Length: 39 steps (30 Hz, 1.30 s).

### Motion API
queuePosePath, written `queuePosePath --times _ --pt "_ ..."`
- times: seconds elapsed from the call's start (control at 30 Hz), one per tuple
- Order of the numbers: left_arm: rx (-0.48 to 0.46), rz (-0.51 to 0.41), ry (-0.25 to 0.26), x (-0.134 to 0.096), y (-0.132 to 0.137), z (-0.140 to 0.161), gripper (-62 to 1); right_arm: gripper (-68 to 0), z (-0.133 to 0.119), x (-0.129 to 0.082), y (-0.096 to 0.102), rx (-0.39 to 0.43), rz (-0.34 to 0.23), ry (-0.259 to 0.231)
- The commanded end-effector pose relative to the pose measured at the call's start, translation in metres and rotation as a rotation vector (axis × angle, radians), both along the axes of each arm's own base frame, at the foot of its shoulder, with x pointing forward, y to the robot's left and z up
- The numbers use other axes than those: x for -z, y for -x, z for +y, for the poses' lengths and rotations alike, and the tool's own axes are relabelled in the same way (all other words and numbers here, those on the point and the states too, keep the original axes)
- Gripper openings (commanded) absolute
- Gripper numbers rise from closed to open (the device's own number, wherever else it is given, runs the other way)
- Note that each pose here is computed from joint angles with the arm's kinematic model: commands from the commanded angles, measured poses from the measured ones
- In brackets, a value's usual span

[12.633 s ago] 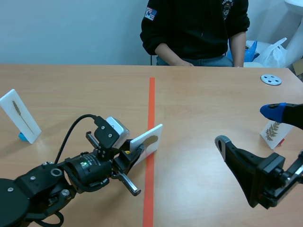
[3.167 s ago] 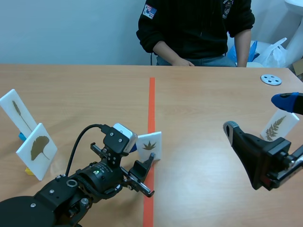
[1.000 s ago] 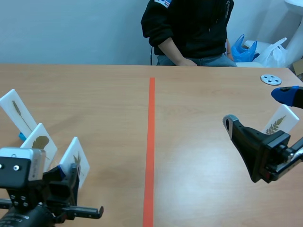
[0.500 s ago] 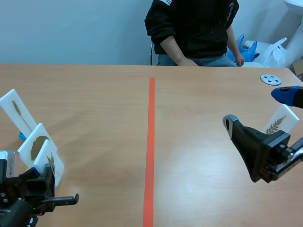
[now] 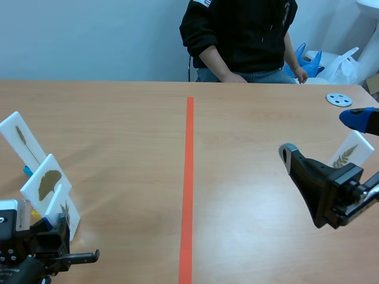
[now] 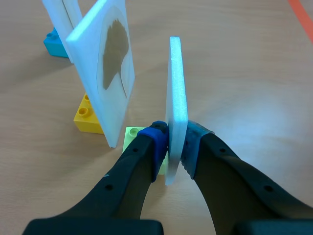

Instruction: Sort the leaf by its shape. The table is split by an orange tape line. A compound leaf with several leaflets goes to the left side, a simple leaf with one blade goes to the right side. Return to the home posture when a red brick is placed on the table.

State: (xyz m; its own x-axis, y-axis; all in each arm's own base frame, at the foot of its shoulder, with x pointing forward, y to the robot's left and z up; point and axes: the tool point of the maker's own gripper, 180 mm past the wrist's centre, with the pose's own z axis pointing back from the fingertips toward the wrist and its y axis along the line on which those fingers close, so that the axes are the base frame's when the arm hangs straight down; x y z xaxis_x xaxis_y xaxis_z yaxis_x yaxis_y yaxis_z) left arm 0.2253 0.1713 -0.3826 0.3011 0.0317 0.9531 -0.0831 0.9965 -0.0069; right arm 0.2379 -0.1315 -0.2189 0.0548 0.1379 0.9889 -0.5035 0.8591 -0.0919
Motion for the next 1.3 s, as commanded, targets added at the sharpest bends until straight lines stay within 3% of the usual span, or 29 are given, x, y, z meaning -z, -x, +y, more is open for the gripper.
queuePosePath --times 0.0,0.17,0.47,0.83,1.27 --pt "-0.001 -0.018 0.000 -0.004 -0.001 -0.001 -51.9 0.4 -0.001 -0.008 -0.004 0.002 -0.029 -0.011" --pt "-0.002 -0.010 -0.001 -0.001 0.001 0.000 -46.9 0.4 -0.001 -0.008 -0.004 0.002 -0.029 -0.011" --pt "-0.002 -0.017 -0.002 -0.002 0.000 0.000 -26.3 0.4 -0.001 -0.008 -0.004 0.002 -0.029 -0.011" --pt "0.007 -0.044 -0.002 -0.016 0.001 -0.003 -26.1 0.4 -0.001 -0.008 -0.004 0.001 -0.029 -0.009" --pt "0.010 -0.161 -0.017 -0.070 -0.004 0.001 -26.1 0.4 -0.001 -0.007 -0.004 0.001 -0.027 -0.007"
